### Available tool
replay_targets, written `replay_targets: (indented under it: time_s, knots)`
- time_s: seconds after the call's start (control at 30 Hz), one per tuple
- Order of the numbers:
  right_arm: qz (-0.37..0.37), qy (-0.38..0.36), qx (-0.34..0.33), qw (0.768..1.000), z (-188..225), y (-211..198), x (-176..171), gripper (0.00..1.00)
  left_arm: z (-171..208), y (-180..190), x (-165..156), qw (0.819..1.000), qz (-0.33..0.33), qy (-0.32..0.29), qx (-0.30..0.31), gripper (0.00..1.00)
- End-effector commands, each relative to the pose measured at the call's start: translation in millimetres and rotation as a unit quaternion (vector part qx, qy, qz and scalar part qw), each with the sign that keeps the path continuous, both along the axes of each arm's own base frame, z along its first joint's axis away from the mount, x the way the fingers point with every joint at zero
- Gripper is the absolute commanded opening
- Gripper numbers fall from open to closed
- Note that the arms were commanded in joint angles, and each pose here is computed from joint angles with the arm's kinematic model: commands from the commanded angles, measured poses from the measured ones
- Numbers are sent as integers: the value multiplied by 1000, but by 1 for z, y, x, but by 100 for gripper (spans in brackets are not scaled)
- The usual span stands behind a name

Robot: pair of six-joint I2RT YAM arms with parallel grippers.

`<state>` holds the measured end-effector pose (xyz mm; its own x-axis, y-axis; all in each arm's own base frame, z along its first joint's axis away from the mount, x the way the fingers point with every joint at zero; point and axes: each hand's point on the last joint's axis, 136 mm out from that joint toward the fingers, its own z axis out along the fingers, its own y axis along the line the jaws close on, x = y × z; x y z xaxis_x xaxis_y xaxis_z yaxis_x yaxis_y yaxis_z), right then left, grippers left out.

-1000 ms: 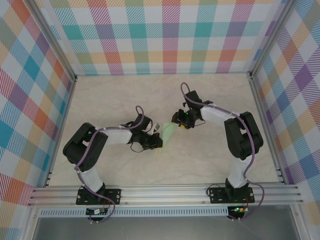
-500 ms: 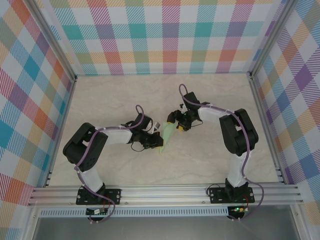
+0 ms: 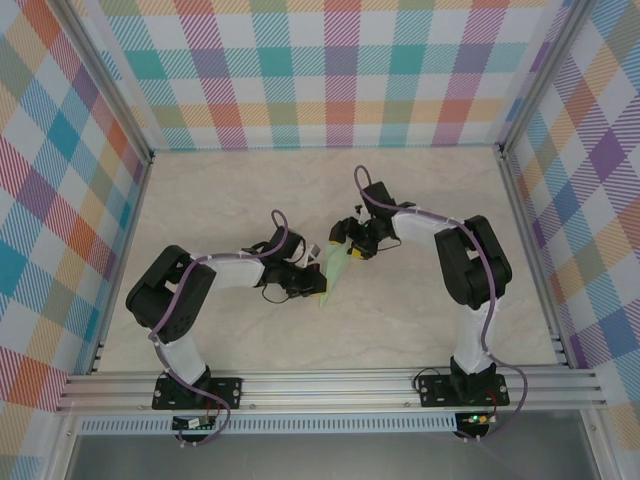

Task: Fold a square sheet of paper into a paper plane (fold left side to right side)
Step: Fold the wing for the fifth time at the center of the table.

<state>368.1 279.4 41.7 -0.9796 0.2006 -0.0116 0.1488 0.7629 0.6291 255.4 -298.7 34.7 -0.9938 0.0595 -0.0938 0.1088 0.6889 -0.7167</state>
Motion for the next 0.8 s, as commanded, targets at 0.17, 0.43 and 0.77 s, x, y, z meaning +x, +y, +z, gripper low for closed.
replay_targets:
  time_s: [0.17,0.43,0.77]
  knots:
    - [7,11,3,1000,-8,8,0,66,7,-10,3,1000,-5,-3,-16,1]
    - [18,48,-54,997,-28,-2,-13,66,14,-9,8,1000,-5,-16,-11,1]
    - [28,61,-90,994,-41,-10,-20,66,12,-6,8,1000,-6,-16,-2,1]
